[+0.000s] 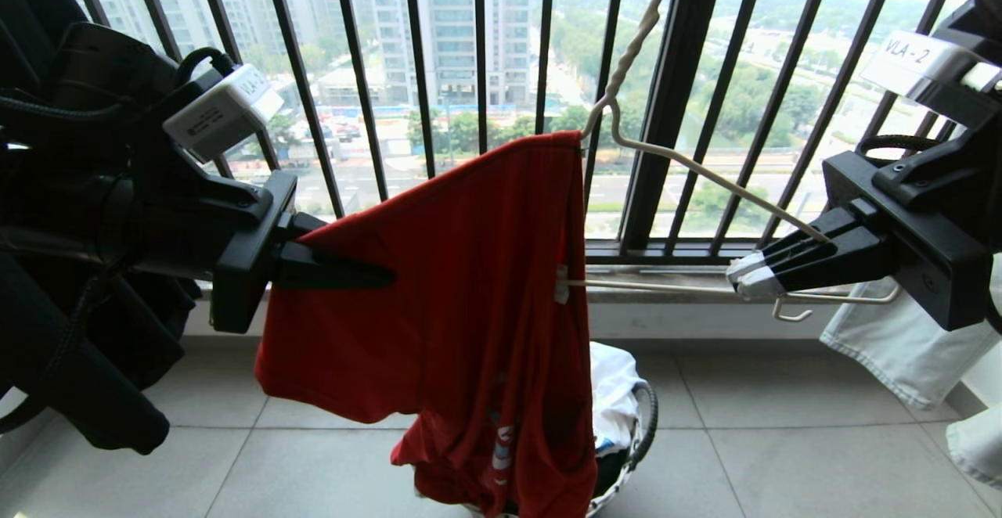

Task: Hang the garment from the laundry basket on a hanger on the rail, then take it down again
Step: Hang the clothes on the clothes rack

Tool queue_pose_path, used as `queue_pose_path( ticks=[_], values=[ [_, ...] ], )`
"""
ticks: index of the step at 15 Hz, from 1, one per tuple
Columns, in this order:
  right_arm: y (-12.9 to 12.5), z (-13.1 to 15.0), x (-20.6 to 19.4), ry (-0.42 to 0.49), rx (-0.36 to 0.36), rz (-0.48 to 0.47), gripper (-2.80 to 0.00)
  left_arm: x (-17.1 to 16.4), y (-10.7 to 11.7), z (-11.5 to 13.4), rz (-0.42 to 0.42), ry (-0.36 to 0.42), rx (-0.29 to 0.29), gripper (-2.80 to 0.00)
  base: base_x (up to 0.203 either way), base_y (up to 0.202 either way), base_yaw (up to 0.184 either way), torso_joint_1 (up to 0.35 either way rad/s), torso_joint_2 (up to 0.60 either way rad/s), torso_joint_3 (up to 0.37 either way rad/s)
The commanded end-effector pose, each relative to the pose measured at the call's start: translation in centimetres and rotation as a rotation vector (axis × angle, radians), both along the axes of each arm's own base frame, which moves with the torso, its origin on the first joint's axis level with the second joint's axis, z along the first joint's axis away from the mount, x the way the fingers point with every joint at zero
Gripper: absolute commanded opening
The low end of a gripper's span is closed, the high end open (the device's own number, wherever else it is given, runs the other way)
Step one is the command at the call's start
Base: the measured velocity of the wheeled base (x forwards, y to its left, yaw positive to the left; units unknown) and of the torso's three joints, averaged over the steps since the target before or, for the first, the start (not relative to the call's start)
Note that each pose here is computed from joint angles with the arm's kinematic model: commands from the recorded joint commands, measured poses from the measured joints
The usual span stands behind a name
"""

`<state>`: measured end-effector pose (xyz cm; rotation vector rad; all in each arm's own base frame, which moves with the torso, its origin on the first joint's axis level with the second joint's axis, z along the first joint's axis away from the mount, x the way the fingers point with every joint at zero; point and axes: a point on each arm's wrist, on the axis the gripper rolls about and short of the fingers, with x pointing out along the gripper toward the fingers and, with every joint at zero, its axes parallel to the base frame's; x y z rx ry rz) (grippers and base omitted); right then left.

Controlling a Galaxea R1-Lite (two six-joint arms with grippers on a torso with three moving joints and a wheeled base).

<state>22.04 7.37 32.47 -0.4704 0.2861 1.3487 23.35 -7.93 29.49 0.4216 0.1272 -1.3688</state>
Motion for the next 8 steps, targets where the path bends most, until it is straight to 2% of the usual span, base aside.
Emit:
queue_pose_path(
  ticks=[1, 2, 8],
  values=[
    [0.07, -0.20, 0.21, 0.007, 0.000, 0.006, -2.80, -0.12, 0.03, 0.07, -0.007, -0.004, -0.003, -2.80, 0.000, 0.000, 0.000, 0.000, 0.00, 0.000],
    [0.09, -0.22, 0.27, 0.007, 0.001, 0.008, 0.00, -0.12, 0.03, 0.07, -0.007, -0.004, -0.003, -2.80, 0.000, 0.000, 0.000, 0.000, 0.00, 0.000],
    [0.16, -0.41, 0.68, 0.049, 0.009, -0.009, 0.00, 0.23, 0.52, -0.09, -0.004, 0.010, -0.019, -2.80, 0.000, 0.000, 0.000, 0.000, 0.00, 0.000]
  ],
)
